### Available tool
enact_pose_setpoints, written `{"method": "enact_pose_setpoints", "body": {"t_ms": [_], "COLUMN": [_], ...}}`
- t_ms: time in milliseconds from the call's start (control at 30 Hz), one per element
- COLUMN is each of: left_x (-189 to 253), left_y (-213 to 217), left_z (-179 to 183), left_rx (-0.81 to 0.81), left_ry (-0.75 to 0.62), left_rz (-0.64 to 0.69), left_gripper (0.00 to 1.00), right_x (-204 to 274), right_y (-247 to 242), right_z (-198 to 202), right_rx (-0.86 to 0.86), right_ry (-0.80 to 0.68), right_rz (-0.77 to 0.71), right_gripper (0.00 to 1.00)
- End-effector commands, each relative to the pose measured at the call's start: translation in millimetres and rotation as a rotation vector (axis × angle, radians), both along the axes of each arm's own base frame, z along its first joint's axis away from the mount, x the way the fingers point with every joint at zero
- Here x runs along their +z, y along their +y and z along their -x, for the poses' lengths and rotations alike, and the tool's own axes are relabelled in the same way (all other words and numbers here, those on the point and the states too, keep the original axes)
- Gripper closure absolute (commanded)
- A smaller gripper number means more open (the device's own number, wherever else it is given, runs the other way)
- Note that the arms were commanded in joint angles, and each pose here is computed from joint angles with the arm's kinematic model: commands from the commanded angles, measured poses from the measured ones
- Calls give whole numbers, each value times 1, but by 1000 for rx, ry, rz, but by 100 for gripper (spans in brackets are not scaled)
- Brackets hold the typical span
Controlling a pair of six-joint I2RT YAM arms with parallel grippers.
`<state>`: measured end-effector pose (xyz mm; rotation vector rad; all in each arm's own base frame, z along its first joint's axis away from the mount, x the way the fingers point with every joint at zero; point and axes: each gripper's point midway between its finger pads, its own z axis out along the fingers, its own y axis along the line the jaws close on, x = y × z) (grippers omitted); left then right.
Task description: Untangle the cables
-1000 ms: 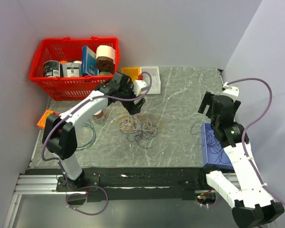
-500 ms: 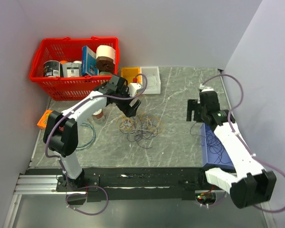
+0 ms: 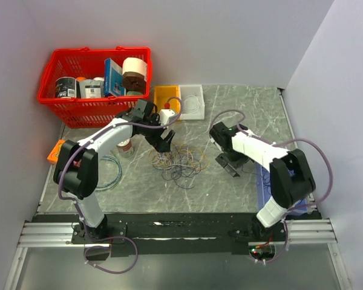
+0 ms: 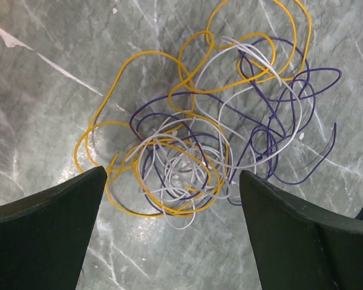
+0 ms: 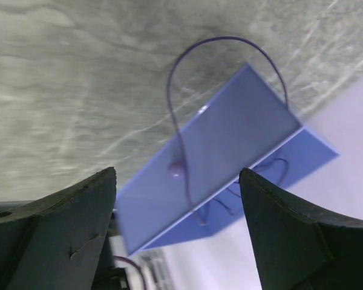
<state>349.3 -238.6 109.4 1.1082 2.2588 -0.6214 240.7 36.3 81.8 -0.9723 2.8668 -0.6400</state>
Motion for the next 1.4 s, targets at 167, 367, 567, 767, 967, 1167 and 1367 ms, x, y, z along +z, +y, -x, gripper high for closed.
{"method": "enact_pose_setpoints", "body": {"t_ms": [167,367,567,767,967,1167,1367], "left_x": [34,44,48,50,53,55,59], "left_y": [8,12,13,16,16,16,16], "left_z": [-12,-19,-19,-21,-21,-20,-18], "left_rx": [-1,11,6,12,9,10,11], "left_ry": [-42,-54,-65,-76,-80,-98,-117], "left_rz": [117,136,137,134,145,160,173], "left_gripper": [1,1,1,1,1,1,1], "right_x": [-22,-38,-36,-29,10,57,77], "right_y": [-16,-18,-21,-20,-13,-43,-86], "right_z": [-2,2,-5,-2,-20,-12,16], "right_rx": [111,135,125,120,54,-153,-434], "right_ry": [124,169,168,132,-58,-290,-445], "right_rz": [198,209,257,223,138,37,-108], "right_gripper": [19,28,70,81,100,100,100]}}
